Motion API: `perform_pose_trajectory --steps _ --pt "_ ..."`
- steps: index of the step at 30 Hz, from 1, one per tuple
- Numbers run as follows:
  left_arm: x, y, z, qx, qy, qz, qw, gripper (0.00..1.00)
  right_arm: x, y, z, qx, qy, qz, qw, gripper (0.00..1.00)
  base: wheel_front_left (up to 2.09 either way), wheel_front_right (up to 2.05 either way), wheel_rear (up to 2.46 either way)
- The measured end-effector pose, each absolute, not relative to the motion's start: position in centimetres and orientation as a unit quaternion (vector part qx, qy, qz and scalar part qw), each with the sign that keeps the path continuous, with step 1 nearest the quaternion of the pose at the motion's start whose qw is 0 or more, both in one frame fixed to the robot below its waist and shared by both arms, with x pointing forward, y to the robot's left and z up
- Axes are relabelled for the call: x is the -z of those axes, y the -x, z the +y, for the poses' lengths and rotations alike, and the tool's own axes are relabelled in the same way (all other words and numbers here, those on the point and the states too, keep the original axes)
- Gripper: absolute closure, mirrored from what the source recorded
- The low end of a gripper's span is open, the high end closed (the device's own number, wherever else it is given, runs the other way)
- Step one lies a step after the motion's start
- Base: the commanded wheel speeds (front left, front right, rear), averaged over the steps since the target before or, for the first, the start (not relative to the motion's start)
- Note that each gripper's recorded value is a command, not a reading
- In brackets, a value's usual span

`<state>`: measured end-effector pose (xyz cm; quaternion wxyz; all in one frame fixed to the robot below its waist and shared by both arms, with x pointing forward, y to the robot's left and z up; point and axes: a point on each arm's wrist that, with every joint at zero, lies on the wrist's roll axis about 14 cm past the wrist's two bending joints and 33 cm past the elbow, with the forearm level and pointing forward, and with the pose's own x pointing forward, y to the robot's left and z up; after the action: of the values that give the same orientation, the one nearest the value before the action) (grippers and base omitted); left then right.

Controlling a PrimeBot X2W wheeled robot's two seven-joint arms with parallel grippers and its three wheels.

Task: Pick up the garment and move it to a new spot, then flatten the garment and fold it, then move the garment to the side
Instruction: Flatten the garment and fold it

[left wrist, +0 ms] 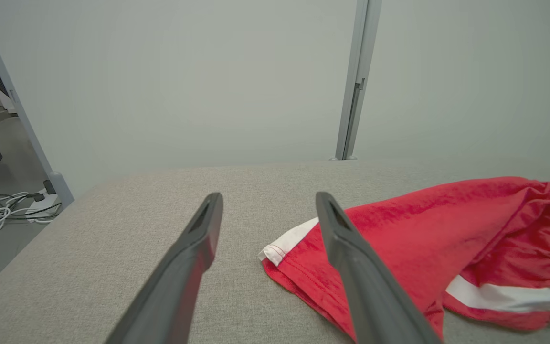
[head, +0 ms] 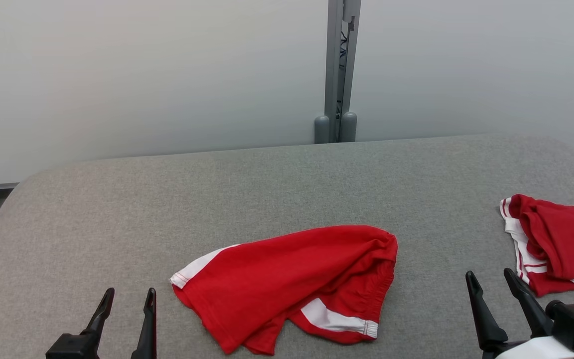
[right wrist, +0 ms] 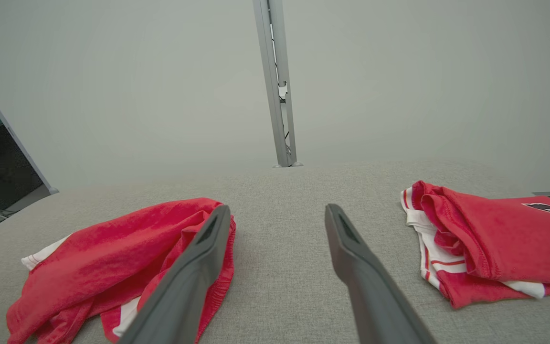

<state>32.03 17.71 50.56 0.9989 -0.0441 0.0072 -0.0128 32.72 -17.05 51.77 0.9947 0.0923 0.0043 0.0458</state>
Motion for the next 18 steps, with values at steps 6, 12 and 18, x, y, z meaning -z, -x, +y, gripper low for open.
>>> perform_pose_trajectory --steps 6,12,18 --pt "-50.56 -32.02 17.81 0.01 0.043 0.01 0.999 0.0 -51.71 -32.8 -17.12 -0.045 -0.092 0.006 0.995 0.0 0.0 0.0 0.0" --pt "-50.46 -31.91 17.75 0.011 0.042 0.014 0.999 0.0 -51.58 -32.85 -17.08 -0.045 -0.09 0.008 0.995 0.0 0.0 0.0 0.0" --pt "-50.37 -31.88 17.78 0.01 0.041 0.018 0.999 0.0 -51.23 -33.01 -17.28 -0.042 -0.092 0.014 0.995 0.0 0.0 0.0 0.0"
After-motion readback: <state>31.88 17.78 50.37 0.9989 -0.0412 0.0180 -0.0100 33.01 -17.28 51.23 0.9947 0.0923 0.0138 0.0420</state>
